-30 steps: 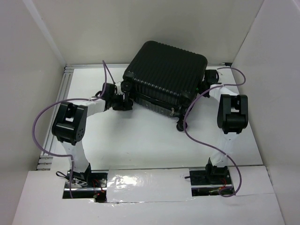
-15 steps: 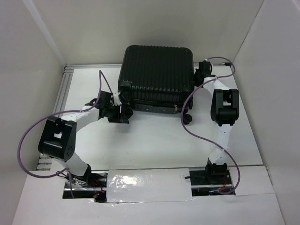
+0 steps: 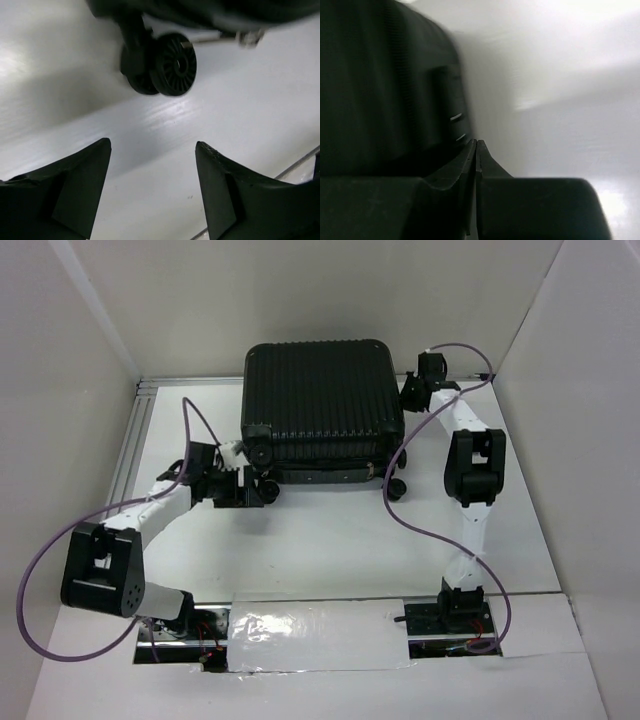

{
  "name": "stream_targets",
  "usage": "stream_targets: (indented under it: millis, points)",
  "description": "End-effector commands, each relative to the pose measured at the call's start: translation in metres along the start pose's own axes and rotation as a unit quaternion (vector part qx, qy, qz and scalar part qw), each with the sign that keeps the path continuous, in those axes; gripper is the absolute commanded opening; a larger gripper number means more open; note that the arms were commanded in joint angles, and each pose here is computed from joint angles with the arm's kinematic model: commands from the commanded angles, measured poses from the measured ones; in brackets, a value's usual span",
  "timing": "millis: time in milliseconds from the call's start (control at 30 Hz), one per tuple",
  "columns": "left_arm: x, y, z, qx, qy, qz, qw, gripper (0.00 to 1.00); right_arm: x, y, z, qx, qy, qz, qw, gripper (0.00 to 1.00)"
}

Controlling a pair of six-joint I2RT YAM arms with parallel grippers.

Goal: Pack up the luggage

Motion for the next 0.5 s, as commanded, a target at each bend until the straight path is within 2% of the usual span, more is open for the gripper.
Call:
stream_targets:
  millis: [0, 67, 167, 267, 367, 400, 467]
  points:
    - [0.029, 0.06, -0.021, -0.018, -0.042, -0.099, 0.994, 0.81, 0.107, 0.089, 0.03, 0.012, 0.077, -0.1, 0.992, 0.1]
    - [0.041, 0.074, -0.011, 0.008, -0.016, -0.118, 0.993, 0.82, 0.14, 0.102, 0.029, 0.012, 0.087, -0.125, 0.988, 0.11]
    - [0.058, 0.101, 0.013, 0.071, 0.047, -0.164, 0.983, 0.83, 0.163, 0.095, 0.026, 0.017, 0.088, -0.13, 0.987, 0.17]
    - [0.069, 0.125, 0.041, 0.136, 0.102, -0.203, 0.964, 0.83, 0.166, 0.078, 0.018, 0.011, 0.066, -0.122, 0.99, 0.27]
    - [0.065, 0.161, 0.057, 0.148, 0.13, -0.229, 0.953, 0.83, 0.16, 0.069, 0.004, 0.004, 0.042, -0.114, 0.993, 0.32]
    - [0.071, 0.183, 0.053, 0.14, 0.128, -0.249, 0.95, 0.82, 0.151, 0.065, -0.004, -0.002, 0.03, -0.107, 0.994, 0.33]
    - [0.054, 0.203, 0.064, 0.144, 0.137, -0.245, 0.949, 0.82, 0.141, 0.063, -0.011, -0.006, 0.024, -0.099, 0.995, 0.33]
Point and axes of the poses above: each gripper's point midway between its finger pads, its own x axis back along the fingers, its own z axis along the line the jaws close on, y = z × x, the point moved 4 cm from there along x, back along the fingers, and after that the axes turned 8 degrees about x, right-handed, at the moved point
